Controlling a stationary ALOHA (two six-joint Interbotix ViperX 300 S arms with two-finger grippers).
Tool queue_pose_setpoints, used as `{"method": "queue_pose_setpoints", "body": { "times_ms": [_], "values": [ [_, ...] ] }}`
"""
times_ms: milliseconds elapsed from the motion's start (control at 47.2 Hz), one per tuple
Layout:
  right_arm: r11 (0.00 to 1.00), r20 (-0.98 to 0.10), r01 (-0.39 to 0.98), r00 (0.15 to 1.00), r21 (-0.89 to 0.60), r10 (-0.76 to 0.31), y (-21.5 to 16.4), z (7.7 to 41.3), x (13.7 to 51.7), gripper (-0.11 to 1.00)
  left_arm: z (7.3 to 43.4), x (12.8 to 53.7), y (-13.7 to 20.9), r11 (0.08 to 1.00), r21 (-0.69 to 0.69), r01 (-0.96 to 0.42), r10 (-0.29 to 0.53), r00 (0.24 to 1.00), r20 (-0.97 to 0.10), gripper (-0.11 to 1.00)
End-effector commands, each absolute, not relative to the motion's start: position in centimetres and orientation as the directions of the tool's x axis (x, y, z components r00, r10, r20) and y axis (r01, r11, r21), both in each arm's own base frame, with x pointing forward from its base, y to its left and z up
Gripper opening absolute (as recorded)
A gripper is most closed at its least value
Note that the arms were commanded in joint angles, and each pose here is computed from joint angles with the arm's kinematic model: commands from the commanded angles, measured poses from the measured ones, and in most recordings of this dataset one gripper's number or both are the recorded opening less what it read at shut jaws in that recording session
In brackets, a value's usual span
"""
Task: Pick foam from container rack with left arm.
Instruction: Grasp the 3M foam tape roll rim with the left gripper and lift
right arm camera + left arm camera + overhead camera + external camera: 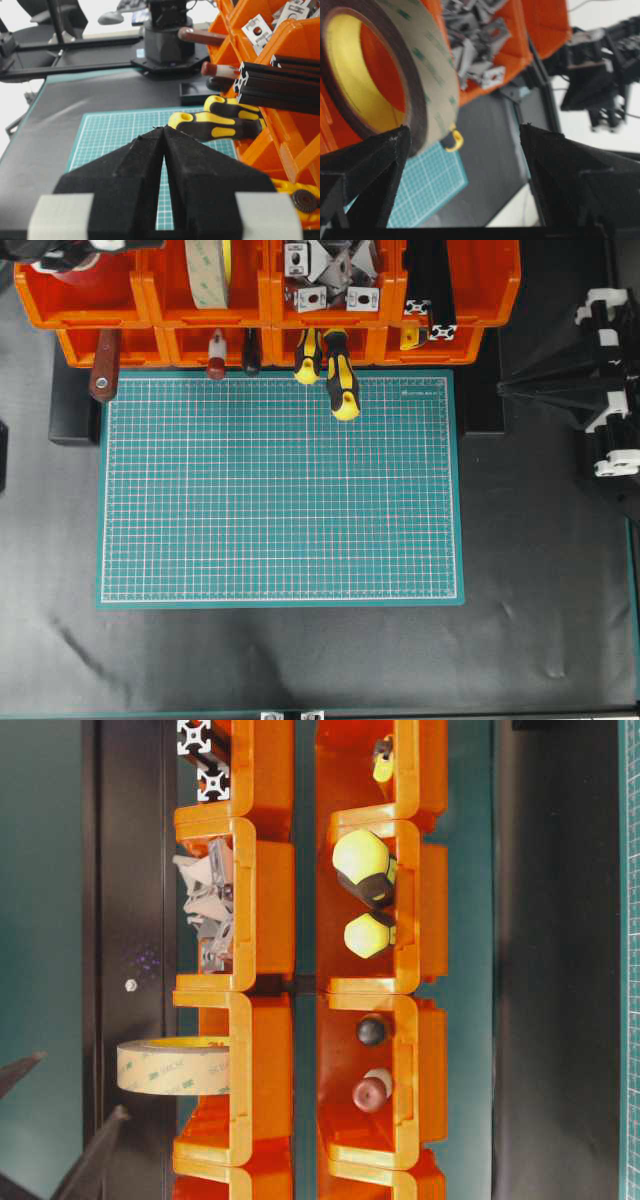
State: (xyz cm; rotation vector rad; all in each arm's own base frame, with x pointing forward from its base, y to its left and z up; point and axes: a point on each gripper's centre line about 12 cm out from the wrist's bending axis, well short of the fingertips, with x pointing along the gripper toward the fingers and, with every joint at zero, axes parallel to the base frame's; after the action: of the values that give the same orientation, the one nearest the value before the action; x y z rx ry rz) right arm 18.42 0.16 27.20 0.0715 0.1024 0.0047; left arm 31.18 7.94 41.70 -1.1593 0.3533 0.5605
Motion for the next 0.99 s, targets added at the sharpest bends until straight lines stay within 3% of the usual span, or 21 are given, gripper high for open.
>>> {"method": "queue_pose_setpoints", "body": {
  "times_ms": [0, 741, 974],
  "values": [
    [0.997, -0.085, -0.004, 0.996, 0.072, 0.01, 0.2, 28.2, 18.5, 0.01, 42.6, 31.4, 8.2, 0.292, -0.769, -0.569, 0.241, 0.821, -0.517, 0.84],
    [0.997, -0.085, -0.003, 0.996, 0.072, 0.009, 0.2, 28.3, 18.3, 0.01, 39.8, 34.8, 9.0, 0.274, -0.729, -0.627, 0.23, 0.779, -0.584, 0.84],
    [0.997, -0.09, -0.004, 0.996, 0.072, 0.01, 0.2, 28.1, 18.3, 0.01, 39.7, 34.7, 8.9, 0.272, -0.727, -0.63, 0.228, 0.777, -0.587, 0.77]
  ]
}}
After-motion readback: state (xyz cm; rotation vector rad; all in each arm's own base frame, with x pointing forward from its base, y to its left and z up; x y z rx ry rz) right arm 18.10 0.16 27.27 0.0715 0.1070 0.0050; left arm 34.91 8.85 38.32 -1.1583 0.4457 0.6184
